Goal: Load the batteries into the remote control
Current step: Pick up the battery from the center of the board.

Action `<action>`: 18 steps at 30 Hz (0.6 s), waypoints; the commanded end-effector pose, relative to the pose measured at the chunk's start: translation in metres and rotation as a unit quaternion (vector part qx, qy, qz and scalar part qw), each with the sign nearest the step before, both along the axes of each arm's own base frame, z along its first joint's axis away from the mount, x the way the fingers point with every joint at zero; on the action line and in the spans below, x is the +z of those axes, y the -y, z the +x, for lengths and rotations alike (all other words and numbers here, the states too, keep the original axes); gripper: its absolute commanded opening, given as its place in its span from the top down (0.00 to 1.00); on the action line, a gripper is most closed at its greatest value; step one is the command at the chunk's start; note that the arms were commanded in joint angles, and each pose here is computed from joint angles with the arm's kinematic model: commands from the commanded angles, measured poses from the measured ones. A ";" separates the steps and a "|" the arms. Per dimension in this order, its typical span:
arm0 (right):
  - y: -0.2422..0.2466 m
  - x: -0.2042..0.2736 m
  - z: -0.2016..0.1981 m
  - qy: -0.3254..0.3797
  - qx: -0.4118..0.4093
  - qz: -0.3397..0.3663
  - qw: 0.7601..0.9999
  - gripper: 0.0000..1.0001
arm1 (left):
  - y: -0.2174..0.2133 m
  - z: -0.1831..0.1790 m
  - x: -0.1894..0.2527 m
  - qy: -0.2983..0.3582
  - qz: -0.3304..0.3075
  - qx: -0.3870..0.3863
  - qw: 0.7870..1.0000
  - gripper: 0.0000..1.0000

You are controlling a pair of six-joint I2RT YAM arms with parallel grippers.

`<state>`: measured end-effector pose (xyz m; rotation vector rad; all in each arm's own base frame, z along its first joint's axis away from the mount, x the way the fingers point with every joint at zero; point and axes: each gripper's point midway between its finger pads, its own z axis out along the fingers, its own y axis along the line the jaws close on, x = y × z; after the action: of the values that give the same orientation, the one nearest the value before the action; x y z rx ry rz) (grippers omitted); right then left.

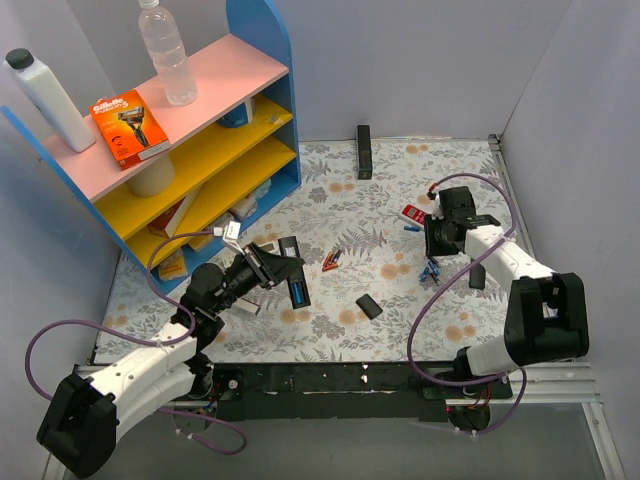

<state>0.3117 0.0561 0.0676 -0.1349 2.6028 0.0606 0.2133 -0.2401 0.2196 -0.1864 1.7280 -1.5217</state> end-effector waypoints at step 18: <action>-0.052 0.013 0.102 0.084 0.327 -0.007 0.941 0.50 | 0.005 -0.007 0.020 0.040 0.024 -0.028 0.999 1.00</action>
<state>0.3890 0.0955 0.0631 -0.8024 2.4069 0.2175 0.2070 -0.2433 0.2148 -0.1085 1.7724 -1.4998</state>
